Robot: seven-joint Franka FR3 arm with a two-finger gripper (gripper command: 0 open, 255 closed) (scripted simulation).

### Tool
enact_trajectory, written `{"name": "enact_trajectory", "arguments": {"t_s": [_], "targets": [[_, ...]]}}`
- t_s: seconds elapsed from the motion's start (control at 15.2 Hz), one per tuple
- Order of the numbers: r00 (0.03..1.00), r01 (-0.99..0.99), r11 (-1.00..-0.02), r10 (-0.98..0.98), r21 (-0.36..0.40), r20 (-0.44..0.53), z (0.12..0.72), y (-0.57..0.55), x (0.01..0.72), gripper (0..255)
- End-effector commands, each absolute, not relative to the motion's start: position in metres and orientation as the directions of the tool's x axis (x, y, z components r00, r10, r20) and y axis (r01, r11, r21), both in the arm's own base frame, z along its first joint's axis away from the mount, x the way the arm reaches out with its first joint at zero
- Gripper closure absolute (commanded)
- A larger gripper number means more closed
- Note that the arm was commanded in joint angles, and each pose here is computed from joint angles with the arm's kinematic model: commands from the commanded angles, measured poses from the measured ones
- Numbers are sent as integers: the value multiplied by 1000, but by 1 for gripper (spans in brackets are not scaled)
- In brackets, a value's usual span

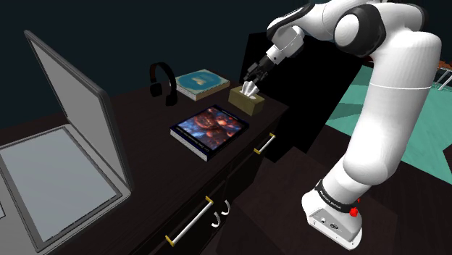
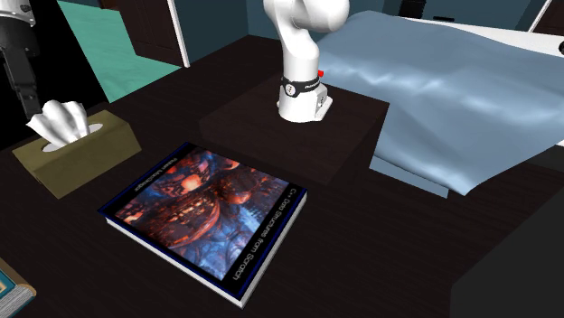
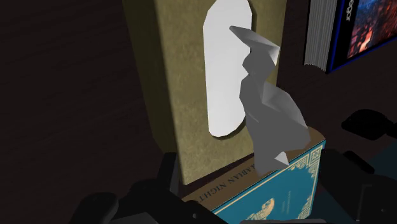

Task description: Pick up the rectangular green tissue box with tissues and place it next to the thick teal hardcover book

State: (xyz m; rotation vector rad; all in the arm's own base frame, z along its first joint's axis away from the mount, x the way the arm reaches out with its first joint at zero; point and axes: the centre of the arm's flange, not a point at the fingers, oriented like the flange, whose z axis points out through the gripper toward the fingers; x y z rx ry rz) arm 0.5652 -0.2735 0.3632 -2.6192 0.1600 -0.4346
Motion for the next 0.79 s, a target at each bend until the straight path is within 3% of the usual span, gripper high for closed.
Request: {"name": "enact_trajectory", "arguments": {"t_s": [0.0,0.2,0.73], "targets": [[943,-36,-879,-187,-475,276,374,-279,561,0],[943,-36,-879,-187,-475,276,405,-295,549,0],[943,-36,-879,-187,-475,276,405,-295,549,0]]}}
